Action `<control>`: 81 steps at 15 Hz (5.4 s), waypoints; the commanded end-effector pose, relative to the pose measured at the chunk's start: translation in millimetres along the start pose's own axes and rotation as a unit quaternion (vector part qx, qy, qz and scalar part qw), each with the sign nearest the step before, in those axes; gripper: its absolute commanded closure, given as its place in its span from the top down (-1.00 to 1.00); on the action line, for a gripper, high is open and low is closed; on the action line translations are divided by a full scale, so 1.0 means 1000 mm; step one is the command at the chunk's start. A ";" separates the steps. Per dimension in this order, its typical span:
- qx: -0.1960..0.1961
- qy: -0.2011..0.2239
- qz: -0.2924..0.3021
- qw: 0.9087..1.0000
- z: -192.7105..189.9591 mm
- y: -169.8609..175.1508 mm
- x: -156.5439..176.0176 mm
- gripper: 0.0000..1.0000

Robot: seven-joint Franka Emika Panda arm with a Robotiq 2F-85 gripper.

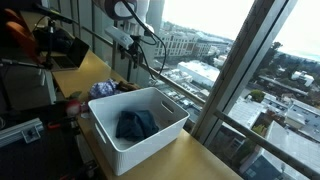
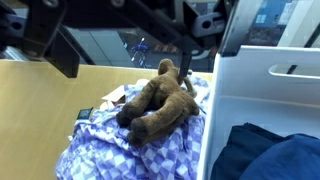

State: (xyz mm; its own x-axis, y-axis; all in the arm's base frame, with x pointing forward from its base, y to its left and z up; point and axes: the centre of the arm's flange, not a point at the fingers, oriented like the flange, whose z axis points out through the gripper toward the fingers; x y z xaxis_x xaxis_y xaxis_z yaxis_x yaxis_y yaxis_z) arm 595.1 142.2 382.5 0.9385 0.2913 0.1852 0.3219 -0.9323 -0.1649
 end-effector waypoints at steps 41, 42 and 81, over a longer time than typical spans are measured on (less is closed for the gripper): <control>-0.071 -0.040 -0.091 0.992 0.122 -0.009 0.018 1.00; -0.070 -0.042 -0.090 0.993 0.126 -0.007 0.019 1.00; -0.088 0.059 -0.063 0.992 -0.062 0.050 0.047 -0.96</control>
State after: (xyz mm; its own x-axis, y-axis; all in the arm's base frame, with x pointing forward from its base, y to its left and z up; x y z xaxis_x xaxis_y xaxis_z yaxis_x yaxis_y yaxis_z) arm 662.2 128.3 387.2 0.8730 0.4053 0.2713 0.4098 -0.9112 0.0426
